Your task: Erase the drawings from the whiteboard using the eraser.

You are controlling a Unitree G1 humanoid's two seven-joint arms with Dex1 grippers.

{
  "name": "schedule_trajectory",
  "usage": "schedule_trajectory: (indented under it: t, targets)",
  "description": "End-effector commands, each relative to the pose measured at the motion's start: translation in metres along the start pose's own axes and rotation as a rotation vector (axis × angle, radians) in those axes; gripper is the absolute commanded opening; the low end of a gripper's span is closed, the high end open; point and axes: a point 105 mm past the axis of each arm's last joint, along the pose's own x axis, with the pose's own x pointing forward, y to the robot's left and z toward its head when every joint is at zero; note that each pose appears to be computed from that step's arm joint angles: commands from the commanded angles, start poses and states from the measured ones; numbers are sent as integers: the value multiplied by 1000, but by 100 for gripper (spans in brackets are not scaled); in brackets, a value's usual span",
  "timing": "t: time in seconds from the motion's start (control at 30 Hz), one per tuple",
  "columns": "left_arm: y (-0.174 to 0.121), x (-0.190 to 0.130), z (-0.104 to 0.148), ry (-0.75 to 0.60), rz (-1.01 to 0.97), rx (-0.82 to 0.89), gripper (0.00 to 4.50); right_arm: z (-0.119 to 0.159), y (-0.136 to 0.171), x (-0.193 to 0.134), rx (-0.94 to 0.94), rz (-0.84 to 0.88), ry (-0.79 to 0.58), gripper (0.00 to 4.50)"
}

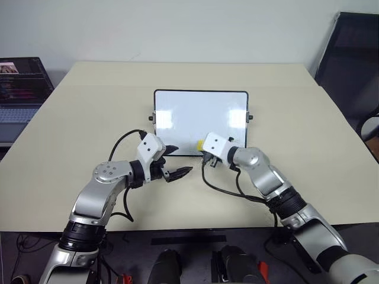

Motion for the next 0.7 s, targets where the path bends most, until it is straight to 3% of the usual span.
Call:
schedule_trajectory:
  t: [0.03, 0.37, 0.57, 0.7]
  targets:
    - [-3, -4, 8, -20, -8, 31, 450, 1, -13, -1, -21, -40, 9, 114]
    - [-3, -4, 6, -17, -12, 29, 450, -47, -32, -35, -91, -117, 133, 114]
    - [-3, -2, 9, -21, -25, 32, 450, -39, -39, -47, -83, -176, 97, 113]
    - [-4, 0, 14, -30, -44, 34, 450, -15, -46, -56, -12, -220, -1, 113]
